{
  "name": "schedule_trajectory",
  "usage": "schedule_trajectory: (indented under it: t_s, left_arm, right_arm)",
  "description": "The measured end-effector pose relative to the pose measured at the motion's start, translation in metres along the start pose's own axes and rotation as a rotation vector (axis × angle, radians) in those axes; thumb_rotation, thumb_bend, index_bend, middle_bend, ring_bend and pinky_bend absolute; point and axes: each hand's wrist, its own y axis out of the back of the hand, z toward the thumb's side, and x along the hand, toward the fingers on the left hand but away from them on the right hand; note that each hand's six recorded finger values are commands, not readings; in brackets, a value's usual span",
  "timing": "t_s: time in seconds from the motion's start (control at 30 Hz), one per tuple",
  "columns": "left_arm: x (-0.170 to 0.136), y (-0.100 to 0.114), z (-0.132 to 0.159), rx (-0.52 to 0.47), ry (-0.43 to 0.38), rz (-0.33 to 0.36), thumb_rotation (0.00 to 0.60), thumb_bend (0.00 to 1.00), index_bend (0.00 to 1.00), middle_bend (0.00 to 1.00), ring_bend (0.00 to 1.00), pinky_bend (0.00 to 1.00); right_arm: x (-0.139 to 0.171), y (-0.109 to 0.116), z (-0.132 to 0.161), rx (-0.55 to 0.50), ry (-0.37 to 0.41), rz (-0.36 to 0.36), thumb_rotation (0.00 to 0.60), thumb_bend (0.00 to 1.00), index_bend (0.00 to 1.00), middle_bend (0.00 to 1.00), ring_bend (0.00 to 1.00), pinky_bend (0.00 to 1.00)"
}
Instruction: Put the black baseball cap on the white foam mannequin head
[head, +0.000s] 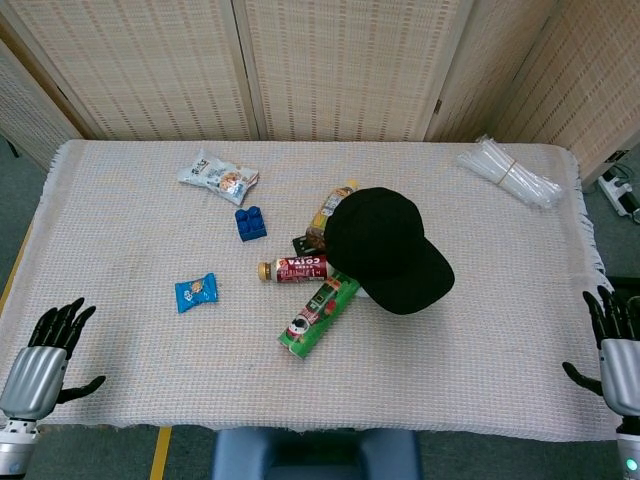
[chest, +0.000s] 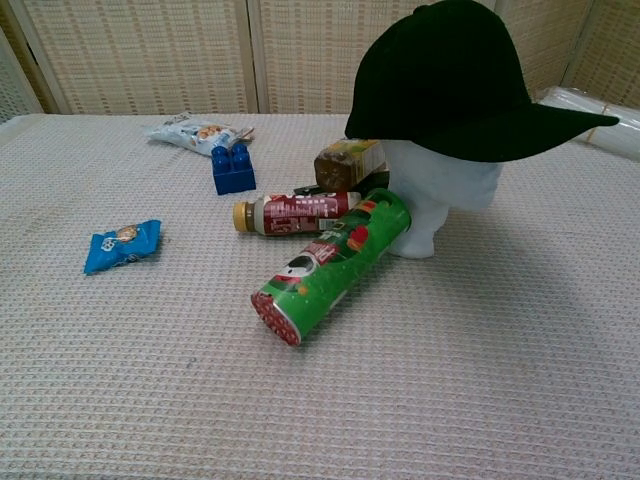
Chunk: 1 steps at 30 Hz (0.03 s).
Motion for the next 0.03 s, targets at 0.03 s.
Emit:
schedule_trajectory:
  t_s: [0.03]
  left_arm:
    - [-0.0008, 0.0001, 0.0001, 0.001, -0.001, -0.001, 0.600, 0.10, 0.01, 0.00, 0.00, 0.05]
  right_arm:
    - [0.0014, 0.0011, -0.0002, -0.004, 0.001, -0.002, 0.600, 0.06, 0.00, 0.00, 0.00, 0.00]
